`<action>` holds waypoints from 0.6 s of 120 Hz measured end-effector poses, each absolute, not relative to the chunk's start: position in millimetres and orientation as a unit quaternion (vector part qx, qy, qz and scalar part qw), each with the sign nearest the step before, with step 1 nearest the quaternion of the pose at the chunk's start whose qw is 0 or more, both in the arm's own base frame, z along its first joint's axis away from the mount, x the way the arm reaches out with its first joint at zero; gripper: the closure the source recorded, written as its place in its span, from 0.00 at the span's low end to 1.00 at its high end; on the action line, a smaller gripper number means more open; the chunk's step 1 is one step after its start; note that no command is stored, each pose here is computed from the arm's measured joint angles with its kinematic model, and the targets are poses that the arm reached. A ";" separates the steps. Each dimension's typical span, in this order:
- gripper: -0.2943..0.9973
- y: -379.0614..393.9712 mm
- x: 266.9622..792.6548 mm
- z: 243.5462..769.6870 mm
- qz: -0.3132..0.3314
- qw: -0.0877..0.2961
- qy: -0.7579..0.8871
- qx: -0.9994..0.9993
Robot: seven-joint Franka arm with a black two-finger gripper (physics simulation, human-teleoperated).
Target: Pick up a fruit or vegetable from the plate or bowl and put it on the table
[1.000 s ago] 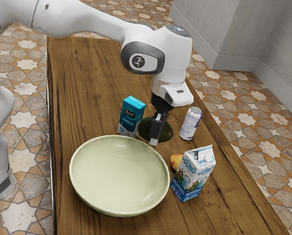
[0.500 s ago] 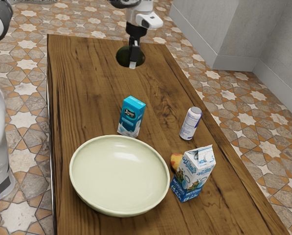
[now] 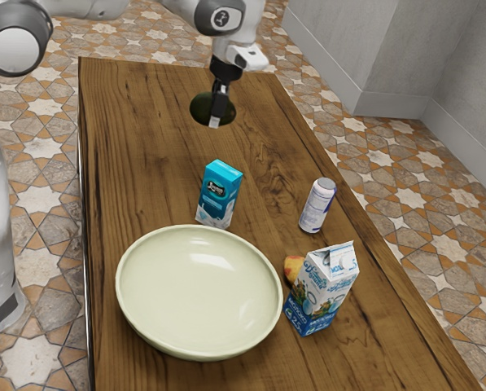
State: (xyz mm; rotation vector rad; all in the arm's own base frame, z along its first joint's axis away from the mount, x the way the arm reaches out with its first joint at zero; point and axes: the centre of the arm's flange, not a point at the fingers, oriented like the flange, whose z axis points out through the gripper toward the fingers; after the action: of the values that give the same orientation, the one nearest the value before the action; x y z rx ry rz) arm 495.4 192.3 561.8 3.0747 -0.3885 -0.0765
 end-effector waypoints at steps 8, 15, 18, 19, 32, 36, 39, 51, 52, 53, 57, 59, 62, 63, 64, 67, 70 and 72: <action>0.33 195.6 494.5 561.4 -0.024 0.021 -0.128 0.991; 0.29 195.7 494.6 561.3 -0.024 0.021 -0.133 0.991; 0.28 195.2 494.8 561.3 -0.024 0.022 -0.135 0.990; 0.28 195.0 494.9 561.3 -0.023 0.022 -0.136 0.990; 0.25 192.9 495.8 561.4 -0.023 0.022 -0.146 0.989; 0.25 193.1 496.4 560.6 -0.023 0.022 -0.147 0.989; 0.24 193.7 497.7 558.0 -0.024 0.023 -0.148 0.988; 0.24 193.5 507.4 555.5 -0.010 0.024 -0.153 0.988; 0.23 193.7 508.8 557.7 -0.008 0.020 -0.155 0.988; 0.23 193.6 510.0 559.8 -0.006 0.017 -0.157 0.987; 0.23 192.0 514.8 571.6 0.003 0.000 -0.172 0.985; 0.23 190.1 517.5 579.8 0.008 -0.009 -0.183 0.983; 0.23 185.6 521.0 591.3 0.015 -0.020 -0.200 0.979; 0.23 183.7 522.0 594.7 0.017 -0.024 -0.206 0.978; 0.23 181.8 523.1 598.8 0.019 -0.028 -0.212 0.977; 0.23 175.1 526.3 611.7 0.023 -0.042 -0.231 0.972; 0.23 166.5 529.3 621.9 0.025 -0.055 -0.251 0.966; 0.23 159.8 531.3 626.6 0.025 -0.062 -0.265 0.962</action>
State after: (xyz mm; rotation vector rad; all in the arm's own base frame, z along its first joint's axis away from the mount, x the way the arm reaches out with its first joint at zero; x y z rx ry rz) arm 531.3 159.8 626.6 3.1481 -0.8666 0.0804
